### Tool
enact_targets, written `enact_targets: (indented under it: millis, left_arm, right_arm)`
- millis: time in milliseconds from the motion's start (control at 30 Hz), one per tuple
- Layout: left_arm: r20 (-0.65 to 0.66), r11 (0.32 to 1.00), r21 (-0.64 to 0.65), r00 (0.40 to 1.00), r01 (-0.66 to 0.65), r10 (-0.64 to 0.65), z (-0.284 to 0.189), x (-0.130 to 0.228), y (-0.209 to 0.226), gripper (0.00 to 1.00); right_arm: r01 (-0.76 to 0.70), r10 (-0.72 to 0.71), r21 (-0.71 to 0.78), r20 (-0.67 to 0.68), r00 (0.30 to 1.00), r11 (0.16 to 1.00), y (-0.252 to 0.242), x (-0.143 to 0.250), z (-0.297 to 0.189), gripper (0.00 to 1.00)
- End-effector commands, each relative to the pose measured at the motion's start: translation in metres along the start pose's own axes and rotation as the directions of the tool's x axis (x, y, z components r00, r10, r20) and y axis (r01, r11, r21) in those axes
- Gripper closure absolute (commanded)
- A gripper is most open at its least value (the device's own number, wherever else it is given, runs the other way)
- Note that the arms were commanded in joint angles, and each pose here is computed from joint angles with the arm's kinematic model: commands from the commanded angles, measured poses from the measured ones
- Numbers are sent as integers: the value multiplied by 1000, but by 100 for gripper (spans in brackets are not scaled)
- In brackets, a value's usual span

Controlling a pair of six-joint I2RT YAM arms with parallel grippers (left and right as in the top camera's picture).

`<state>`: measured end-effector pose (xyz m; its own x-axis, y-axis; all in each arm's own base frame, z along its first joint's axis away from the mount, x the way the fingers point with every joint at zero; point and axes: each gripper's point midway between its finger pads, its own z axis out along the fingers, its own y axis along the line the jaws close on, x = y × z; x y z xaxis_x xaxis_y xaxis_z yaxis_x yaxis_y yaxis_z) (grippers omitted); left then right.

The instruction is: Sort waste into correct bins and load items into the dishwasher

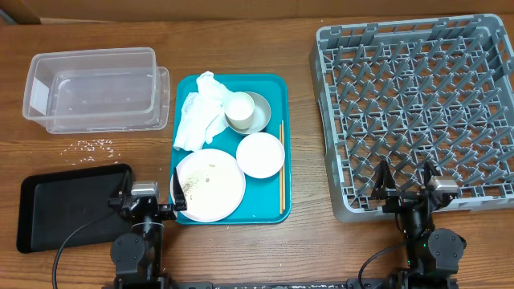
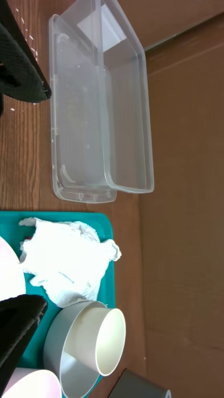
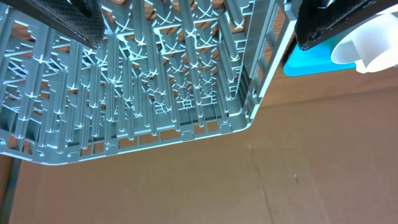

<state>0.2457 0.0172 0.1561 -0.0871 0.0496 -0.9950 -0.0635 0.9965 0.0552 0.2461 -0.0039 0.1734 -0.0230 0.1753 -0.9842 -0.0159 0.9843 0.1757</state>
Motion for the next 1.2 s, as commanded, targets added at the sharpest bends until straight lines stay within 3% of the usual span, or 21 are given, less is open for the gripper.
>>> enact_targets:
  millis: [0, 1033, 1100, 1167]
  left_arm:
    - [7, 1000, 5, 1000, -12, 12, 0, 0, -1, 0]
    - [8, 1000, 7, 1000, -8, 8, 0, 0, -1, 0]
    - [11, 996, 63, 998, 65, -66, 0, -2, -10, 0]
    - [0, 963, 152, 974, 222, -225, -2, -6, -25, 0]
  right_arm:
    - [1, -1, 2, 5, 1000, 1000, -1, 2, 0, 0]
    - [1, -1, 2, 5, 1000, 1000, -1, 2, 0, 0]
    - [1, -1, 2, 5, 1000, 1000, -1, 2, 0, 0]
    - [1, -1, 2, 5, 1000, 1000, -1, 2, 0, 0]
